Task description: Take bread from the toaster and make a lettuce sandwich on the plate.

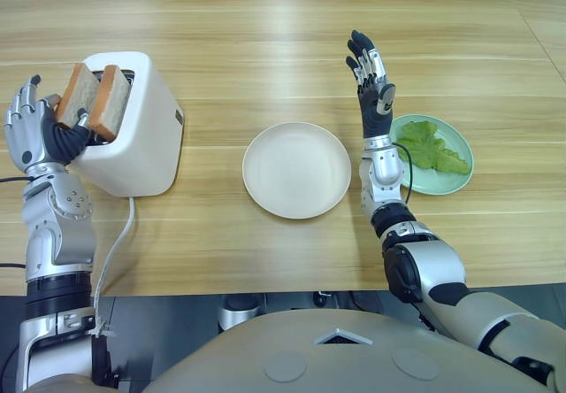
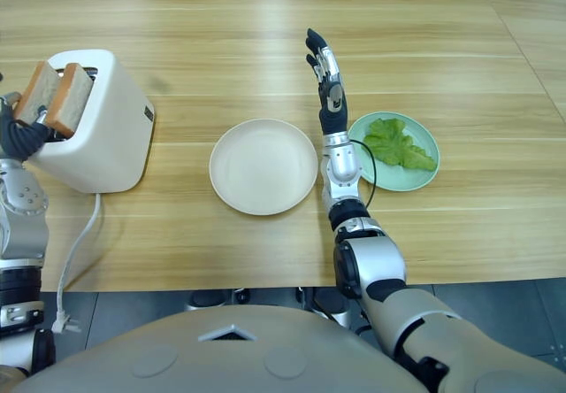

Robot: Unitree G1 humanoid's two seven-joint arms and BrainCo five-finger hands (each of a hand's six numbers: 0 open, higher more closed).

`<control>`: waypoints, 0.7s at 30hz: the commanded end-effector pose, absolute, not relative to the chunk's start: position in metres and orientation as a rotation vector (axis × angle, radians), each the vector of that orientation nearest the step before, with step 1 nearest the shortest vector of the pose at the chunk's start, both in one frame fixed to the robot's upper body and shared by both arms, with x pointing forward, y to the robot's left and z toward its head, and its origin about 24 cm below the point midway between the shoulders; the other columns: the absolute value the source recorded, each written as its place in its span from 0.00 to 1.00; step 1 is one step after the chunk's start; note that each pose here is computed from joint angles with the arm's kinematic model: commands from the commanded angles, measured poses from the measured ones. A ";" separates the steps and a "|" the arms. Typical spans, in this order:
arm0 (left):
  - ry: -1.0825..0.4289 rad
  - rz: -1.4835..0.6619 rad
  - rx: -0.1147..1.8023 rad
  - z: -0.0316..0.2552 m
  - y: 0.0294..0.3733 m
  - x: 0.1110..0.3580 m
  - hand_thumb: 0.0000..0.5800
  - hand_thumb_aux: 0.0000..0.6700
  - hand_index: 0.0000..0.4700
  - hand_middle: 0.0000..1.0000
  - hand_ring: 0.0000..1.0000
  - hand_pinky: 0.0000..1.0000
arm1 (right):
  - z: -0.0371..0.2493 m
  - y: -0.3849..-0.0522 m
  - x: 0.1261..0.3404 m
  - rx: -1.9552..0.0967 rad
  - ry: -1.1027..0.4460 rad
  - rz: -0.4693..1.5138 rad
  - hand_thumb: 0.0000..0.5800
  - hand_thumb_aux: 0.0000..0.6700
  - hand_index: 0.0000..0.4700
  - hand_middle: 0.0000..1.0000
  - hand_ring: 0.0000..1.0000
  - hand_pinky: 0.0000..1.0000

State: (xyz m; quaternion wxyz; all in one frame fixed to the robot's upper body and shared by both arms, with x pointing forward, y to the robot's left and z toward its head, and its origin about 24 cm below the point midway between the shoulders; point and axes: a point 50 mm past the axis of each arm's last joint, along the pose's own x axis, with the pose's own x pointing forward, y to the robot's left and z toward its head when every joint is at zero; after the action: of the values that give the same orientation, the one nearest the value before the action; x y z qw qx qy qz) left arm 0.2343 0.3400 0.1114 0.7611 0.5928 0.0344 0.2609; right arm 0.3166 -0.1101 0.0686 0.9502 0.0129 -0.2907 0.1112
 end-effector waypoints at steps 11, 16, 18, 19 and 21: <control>-0.020 0.571 1.281 0.113 0.328 0.235 1.00 1.00 0.98 1.00 1.00 1.00 | 0.066 -0.108 0.317 0.016 -0.576 0.237 0.00 0.00 0.00 0.00 0.00 0.00; -0.122 0.640 1.271 0.133 0.327 0.229 1.00 1.00 0.98 1.00 1.00 1.00 | 0.066 -0.108 0.316 0.013 -0.575 0.241 0.00 0.00 0.00 0.00 0.00 0.00; -0.164 0.679 1.280 0.143 0.327 0.225 1.00 1.00 0.98 1.00 1.00 1.00 | 0.066 -0.107 0.316 0.011 -0.575 0.244 0.00 0.00 0.00 0.00 0.00 0.00; -0.188 0.702 1.285 0.149 0.328 0.222 1.00 1.00 0.98 1.00 1.00 1.00 | 0.066 -0.107 0.316 0.010 -0.575 0.245 0.00 0.00 0.00 0.00 0.00 0.00; -0.235 0.744 1.303 0.160 0.328 0.218 1.00 1.00 0.98 1.00 1.00 1.00 | 0.066 -0.107 0.316 0.009 -0.575 0.247 0.00 0.00 0.00 0.00 0.00 0.00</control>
State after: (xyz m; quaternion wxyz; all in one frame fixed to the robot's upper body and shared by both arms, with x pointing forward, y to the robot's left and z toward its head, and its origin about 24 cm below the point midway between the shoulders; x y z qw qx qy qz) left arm 0.2231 0.3275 0.1449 0.7426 0.5859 -0.0772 0.3151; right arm 0.3161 -0.1074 0.0671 0.9505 0.0072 -0.2870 0.1186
